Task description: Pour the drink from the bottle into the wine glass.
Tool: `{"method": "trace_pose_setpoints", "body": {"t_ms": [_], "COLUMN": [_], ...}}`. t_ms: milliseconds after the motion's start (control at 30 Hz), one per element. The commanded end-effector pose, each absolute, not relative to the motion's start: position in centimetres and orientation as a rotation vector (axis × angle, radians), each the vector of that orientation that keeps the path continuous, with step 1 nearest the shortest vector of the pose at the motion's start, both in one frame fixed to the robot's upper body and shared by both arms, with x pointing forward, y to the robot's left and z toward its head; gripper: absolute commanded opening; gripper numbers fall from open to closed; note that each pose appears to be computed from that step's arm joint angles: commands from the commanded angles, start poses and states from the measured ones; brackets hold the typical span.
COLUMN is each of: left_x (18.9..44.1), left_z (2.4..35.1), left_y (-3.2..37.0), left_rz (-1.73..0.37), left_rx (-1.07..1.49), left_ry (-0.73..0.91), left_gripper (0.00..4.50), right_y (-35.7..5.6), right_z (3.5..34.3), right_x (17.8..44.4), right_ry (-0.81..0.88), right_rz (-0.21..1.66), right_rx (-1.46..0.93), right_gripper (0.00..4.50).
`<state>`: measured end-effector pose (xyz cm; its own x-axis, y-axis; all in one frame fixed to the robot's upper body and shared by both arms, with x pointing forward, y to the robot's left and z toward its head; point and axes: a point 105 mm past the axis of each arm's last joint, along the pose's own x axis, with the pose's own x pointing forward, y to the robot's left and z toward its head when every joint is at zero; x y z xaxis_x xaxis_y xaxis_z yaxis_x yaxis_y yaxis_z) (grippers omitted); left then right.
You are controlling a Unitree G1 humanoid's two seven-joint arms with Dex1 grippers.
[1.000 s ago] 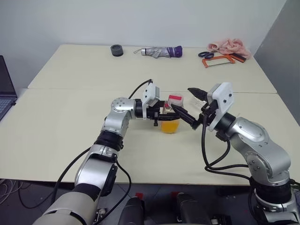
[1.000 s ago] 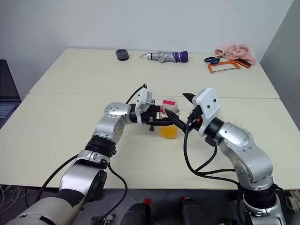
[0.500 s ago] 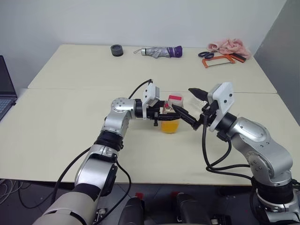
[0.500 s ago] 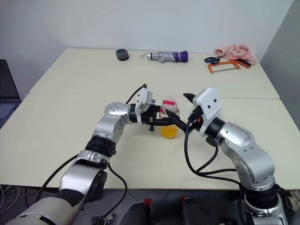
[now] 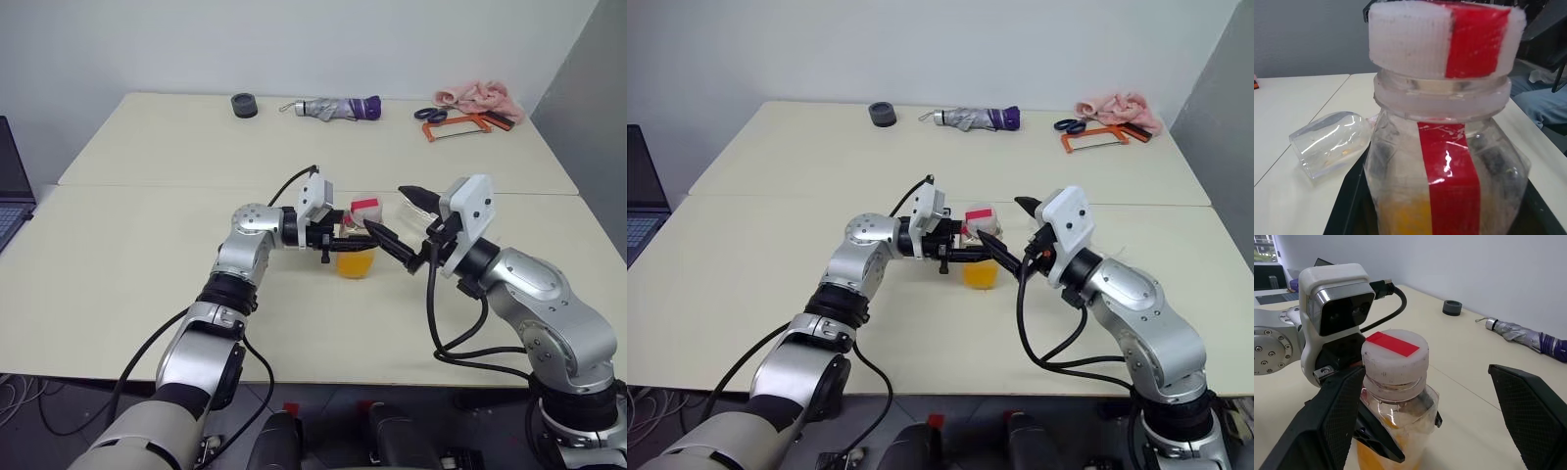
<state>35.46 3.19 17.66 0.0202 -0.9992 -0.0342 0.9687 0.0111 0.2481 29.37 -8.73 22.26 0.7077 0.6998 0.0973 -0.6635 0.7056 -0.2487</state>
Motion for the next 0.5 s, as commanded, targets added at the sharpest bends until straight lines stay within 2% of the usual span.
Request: {"method": "trace_pose_setpoints", "body": {"t_ms": [33, 500], "left_x": [35.22, 35.29], "left_z": [19.11, 19.32], "left_y": [3.03, 2.95], "left_rz": [-1.554, -1.549], "left_rx": [0.243, 0.237], "left_ry": [-0.238, -0.243], "left_gripper": [1.71, 1.71], "right_y": [-9.37, -8.39], "right_z": [23.67, 23.53], "right_x": [29.04, 28.17], "right_ry": [-0.249, -0.225], "right_rz": [0.727, 0.823], "right_rx": [-0.217, -0.175], "right_gripper": [4.27, 4.27]}}
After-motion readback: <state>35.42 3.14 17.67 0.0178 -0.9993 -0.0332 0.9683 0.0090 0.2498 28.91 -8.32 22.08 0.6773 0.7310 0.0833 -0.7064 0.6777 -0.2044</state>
